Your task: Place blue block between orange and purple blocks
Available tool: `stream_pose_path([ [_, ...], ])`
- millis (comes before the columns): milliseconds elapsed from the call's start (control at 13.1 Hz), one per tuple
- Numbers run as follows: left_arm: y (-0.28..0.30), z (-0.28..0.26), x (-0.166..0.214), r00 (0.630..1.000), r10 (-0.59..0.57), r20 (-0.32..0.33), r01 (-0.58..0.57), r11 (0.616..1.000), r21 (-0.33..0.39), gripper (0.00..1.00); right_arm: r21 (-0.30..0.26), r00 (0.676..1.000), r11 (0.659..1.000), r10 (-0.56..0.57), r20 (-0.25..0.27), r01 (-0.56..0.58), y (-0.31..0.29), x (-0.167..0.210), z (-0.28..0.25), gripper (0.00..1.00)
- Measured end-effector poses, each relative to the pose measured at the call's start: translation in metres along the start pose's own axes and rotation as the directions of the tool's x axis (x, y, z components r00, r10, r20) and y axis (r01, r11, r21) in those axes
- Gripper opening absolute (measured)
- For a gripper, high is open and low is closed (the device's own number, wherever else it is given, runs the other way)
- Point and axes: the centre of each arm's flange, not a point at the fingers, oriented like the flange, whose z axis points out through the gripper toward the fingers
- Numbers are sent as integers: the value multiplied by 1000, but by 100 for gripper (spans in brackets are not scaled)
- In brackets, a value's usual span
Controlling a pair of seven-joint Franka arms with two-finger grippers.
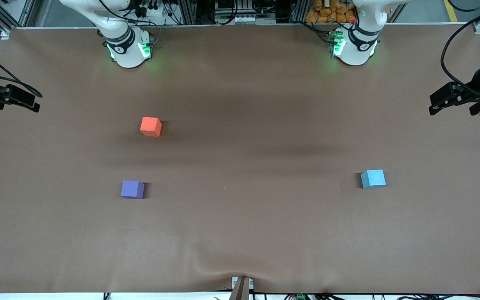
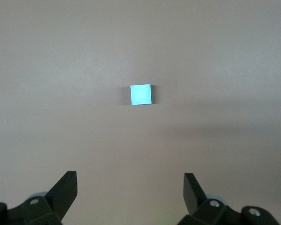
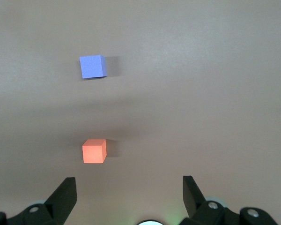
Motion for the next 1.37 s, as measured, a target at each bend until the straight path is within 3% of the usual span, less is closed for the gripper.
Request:
stream_pose_path([
  [1373,-7,1,-2,1000,-16,18,16,1000,-19,100,-3,999,999,-34,12,34,-21,1,5,100],
])
